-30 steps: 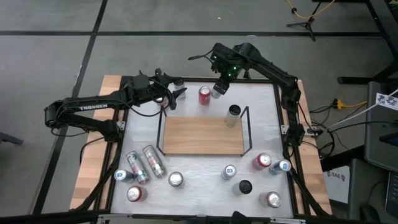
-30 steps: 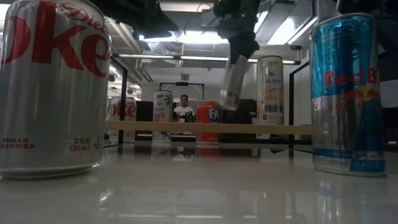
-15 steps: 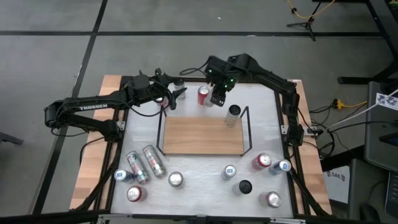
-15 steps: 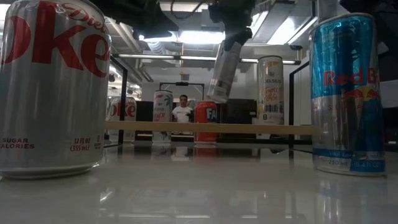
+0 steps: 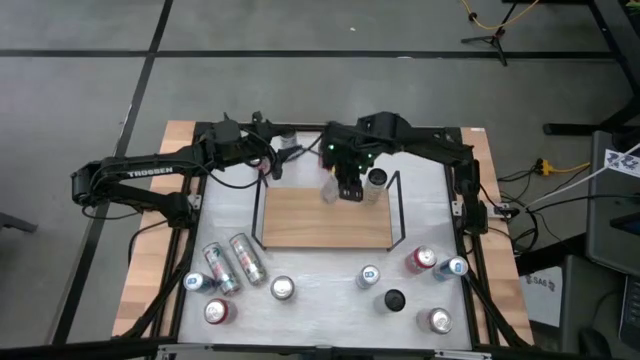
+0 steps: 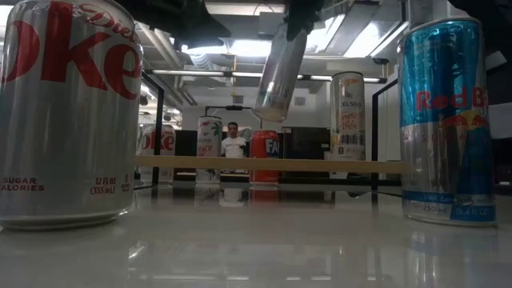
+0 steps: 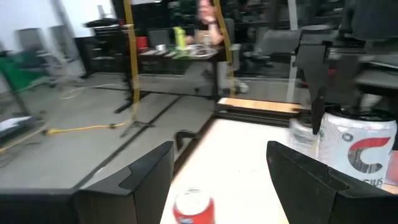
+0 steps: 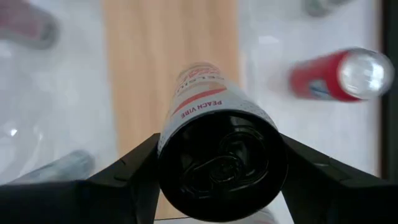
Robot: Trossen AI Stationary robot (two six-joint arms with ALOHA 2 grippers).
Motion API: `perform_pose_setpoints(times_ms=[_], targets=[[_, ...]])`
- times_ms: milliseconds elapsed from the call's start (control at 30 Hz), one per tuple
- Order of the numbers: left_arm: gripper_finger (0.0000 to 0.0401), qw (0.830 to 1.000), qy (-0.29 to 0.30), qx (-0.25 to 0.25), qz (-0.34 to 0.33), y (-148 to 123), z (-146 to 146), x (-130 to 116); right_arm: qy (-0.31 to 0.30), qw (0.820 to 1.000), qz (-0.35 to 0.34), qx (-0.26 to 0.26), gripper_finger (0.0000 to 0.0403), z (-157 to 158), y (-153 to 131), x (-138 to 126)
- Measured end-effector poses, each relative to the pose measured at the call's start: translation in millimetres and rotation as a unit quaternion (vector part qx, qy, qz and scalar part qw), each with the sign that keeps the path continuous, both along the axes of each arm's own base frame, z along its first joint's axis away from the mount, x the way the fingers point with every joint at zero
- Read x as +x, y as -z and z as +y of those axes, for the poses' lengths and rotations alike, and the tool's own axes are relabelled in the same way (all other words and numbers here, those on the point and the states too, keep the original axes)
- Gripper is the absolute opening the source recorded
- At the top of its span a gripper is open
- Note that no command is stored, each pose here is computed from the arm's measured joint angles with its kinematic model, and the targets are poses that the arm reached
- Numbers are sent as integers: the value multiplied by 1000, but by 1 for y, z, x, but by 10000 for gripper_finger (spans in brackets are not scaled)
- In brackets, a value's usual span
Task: Place canned beverage on shelf
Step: Put the top right white-pink soda can on the shelf
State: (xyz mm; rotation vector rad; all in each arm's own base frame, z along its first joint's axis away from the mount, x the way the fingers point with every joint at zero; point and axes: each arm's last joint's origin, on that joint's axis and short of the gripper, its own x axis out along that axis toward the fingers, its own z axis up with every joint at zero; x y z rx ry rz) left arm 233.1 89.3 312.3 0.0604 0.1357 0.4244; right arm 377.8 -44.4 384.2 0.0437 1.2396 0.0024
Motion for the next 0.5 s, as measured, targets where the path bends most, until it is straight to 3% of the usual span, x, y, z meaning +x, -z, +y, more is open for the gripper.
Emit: perform_pose_setpoints(times_ms=[300, 500], targets=[[250, 995, 86, -30, 47, 10, -10, 2, -98, 995, 18, 2, 254, 34, 12, 6], [250, 986, 149, -43, 60, 14, -23, 4, -120, 991, 52, 1, 254, 40, 31, 9]])
